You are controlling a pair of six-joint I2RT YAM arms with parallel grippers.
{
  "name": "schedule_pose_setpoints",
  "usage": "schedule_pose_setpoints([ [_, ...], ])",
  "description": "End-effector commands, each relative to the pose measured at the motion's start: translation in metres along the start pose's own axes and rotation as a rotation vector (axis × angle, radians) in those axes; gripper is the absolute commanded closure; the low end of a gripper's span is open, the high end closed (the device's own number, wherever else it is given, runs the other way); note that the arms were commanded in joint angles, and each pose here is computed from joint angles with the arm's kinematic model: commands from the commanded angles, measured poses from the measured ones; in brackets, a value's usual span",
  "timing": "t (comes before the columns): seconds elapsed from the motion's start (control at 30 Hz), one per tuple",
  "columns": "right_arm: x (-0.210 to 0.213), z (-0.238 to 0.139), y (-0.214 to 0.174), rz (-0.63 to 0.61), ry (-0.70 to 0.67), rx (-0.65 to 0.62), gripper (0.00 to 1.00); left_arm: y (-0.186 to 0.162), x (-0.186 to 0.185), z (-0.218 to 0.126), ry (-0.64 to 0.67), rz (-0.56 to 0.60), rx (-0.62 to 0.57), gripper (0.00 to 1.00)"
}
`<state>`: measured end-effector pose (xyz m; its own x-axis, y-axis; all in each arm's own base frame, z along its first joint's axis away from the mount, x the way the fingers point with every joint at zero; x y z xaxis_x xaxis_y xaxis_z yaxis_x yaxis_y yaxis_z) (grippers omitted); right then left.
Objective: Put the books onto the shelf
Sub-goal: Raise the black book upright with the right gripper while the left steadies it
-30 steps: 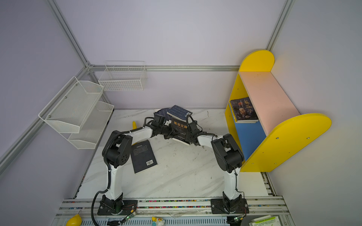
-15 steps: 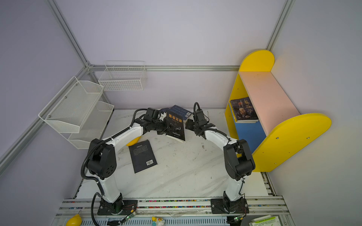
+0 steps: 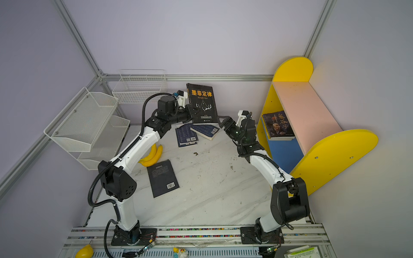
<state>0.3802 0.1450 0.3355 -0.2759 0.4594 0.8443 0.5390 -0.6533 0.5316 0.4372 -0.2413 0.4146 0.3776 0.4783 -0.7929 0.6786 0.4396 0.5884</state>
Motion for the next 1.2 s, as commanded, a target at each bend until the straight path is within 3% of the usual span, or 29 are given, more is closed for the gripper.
schedule_pose_setpoints([
  [0.0, 0.045, -0.008, -0.006, 0.018, 0.201, -0.014, 0.09, 0.045, -0.071, -0.022, -0.282, 0.054, -0.218, 1.00],
  [0.3, 0.083, 0.000, -0.017, -0.005, 0.451, -0.108, 0.08, 0.042, -0.077, -0.025, -0.398, -0.062, -0.220, 1.00],
  [0.47, 0.083, 0.015, -0.012, 0.017, 0.464, -0.134, 0.10, 0.038, -0.076, -0.028, -0.430, -0.096, -0.218, 1.00],
  [0.7, 0.086, 0.020, -0.005, 0.079, 0.547, -0.205, 0.20, 0.033, -0.075, -0.027, -0.443, -0.126, -0.216, 1.00],
  [0.83, 0.090, 0.019, 0.001, 0.078, 0.540, -0.243, 0.32, 0.028, -0.075, -0.023, -0.445, -0.135, -0.203, 1.00],
  [1.07, 0.084, 0.030, 0.003, 0.138, 0.472, -0.239, 0.64, 0.022, -0.076, -0.016, -0.458, -0.145, -0.176, 1.00],
  [1.17, 0.080, 0.031, 0.004, 0.182, 0.427, -0.240, 0.77, 0.021, -0.075, -0.016, -0.456, -0.140, -0.177, 0.93],
])
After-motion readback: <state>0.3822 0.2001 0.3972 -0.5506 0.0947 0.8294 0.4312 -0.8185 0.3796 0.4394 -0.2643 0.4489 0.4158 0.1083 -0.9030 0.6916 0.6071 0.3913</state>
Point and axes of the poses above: each gripper's point midway between its finger pads, its own z axis out along the fingers, its own x axis along the line the jaws close on, y = z × x, the point moved 9 cm from there along -z, back along the fingers, and after that the axes turned 3 degrees about -z, right-handed, at the moved point
